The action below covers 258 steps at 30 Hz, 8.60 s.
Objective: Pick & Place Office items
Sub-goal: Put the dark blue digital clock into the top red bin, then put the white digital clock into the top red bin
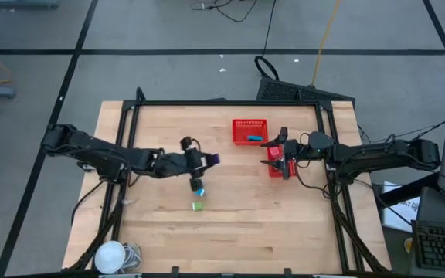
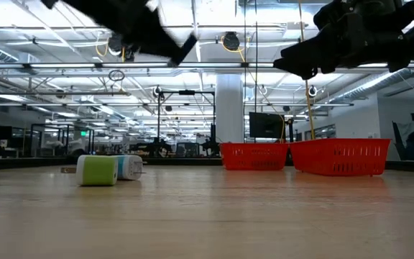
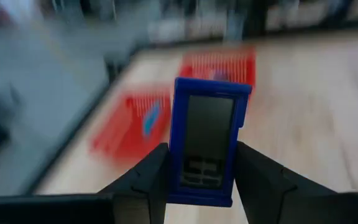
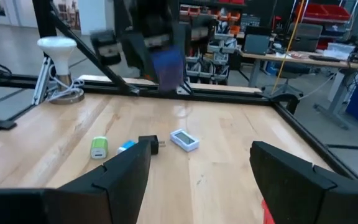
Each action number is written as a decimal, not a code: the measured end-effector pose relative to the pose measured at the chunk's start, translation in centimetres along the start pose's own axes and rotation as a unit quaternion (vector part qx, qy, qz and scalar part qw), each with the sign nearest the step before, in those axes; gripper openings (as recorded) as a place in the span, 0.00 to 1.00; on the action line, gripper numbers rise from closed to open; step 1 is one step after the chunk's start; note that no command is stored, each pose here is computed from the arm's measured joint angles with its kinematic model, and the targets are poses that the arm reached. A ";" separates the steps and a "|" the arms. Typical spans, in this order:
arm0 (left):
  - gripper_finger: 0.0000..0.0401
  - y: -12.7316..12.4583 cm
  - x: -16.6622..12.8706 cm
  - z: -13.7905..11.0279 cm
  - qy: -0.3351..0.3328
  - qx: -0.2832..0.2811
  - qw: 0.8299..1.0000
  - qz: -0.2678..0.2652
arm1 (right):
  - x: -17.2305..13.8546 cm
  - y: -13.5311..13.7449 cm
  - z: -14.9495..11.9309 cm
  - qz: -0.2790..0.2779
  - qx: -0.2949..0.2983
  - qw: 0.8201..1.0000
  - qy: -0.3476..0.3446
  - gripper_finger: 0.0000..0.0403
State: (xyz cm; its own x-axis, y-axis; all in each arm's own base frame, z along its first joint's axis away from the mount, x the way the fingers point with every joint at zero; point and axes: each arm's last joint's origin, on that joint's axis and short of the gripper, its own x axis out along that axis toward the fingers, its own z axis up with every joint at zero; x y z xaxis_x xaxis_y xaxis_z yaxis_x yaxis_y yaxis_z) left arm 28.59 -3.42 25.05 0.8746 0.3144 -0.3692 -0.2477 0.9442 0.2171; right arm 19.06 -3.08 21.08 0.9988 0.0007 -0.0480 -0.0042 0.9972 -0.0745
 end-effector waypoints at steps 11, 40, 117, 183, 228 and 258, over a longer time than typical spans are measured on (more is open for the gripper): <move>0.37 -0.7 5.9 -0.8 -0.065 0.118 0.989 0.061 | 1.8 -0.2 -1.1 0.001 0.081 0.997 -0.015 0.65; 0.37 -2.2 11.0 0.3 0.077 0.310 0.933 0.167 | 7.8 -1.2 -2.6 -0.009 0.191 0.981 -0.016 0.64; 0.51 3.5 -3.1 -7.5 -0.226 -0.249 0.940 -0.050 | 3.2 -11.8 -7.5 -0.173 0.098 0.968 0.155 0.18; 0.45 0.1 0.3 -13.7 0.310 -0.234 0.913 0.124 | 5.8 -7.7 -3.9 0.076 0.115 0.990 -0.009 0.54; 0.70 2.2 0.9 -11.2 0.344 -0.327 0.862 0.179 | 5.8 -7.7 -3.9 0.076 0.129 0.989 -0.004 0.54; 0.70 0.8 2.6 -13.6 0.391 -0.326 0.840 0.186 | 6.1 -7.0 -3.9 0.089 0.120 0.989 -0.002 0.54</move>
State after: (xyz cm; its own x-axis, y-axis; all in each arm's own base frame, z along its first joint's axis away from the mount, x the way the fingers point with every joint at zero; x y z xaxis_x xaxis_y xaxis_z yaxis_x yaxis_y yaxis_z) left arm 25.00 -0.46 11.96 0.2074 0.3268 -0.9221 -0.8423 0.5391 0.0016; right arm 24.97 -10.36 17.39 0.9835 0.1772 -0.0361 -0.1684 0.9704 0.1732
